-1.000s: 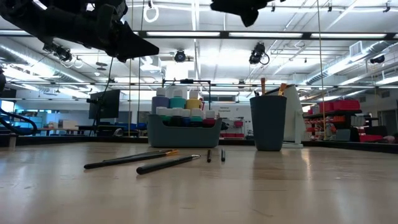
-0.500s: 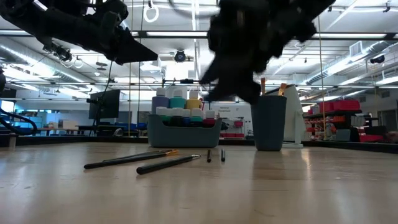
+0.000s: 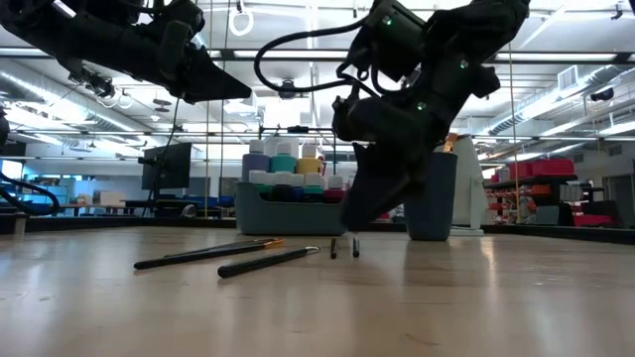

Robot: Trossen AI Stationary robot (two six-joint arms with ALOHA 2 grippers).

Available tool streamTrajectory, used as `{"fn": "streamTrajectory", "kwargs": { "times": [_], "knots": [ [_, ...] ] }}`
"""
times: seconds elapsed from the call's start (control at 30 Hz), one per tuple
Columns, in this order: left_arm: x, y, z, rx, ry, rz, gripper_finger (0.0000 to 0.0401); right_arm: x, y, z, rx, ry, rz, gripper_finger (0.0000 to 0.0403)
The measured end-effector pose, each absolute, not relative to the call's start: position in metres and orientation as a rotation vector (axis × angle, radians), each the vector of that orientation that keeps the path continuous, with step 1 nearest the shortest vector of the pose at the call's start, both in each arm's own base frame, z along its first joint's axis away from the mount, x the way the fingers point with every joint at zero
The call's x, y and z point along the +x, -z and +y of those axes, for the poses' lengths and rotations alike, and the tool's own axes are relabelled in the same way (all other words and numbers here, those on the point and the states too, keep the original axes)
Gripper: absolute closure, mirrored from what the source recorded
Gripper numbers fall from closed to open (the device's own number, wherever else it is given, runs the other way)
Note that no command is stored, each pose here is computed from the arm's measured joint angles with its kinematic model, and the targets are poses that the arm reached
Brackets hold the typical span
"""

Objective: Pick & Place Paint Supplies
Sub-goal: Put the silver paint brush into the blue cup

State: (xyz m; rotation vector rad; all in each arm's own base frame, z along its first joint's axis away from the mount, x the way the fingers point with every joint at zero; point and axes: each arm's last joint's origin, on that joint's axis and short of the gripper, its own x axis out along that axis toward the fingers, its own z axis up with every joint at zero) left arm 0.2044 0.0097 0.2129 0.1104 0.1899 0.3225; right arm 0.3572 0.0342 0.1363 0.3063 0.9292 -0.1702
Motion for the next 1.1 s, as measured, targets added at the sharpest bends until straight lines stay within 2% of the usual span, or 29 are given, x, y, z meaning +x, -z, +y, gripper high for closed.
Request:
{"fn": "streamTrajectory", "kwargs": {
  "times": [0.33, 0.5, 0.67, 0.93, 1.1],
  "knots": [
    [0.204, -0.213, 0.010, 0.113, -0.322, 0.191, 0.0358, 0.357, -0.135, 0.036, 0.250, 0.168, 0.932, 0.0229],
    [0.204, -0.213, 0.010, 0.131, -0.327, 0.194, 0.0358, 0.366, -0.143, 0.040, 0.262, 0.144, 0.805, 0.0229],
    [0.203, -0.213, 0.012, 0.137, -0.417, 0.202, 0.0358, 0.372, -0.149, 0.046, 0.222, 0.134, 0.706, 0.0229],
    [0.205, -0.197, 0.003, -0.122, -0.136, 0.322, 0.0357, 0.376, -0.157, 0.059, 0.091, 0.043, 0.616, 0.0229],
    [0.211, -0.175, -0.010, -0.199, -0.065, 0.458, 0.0357, 0.376, -0.159, 0.070, -0.027, -0.074, 0.593, 0.0229]
  ]
}}
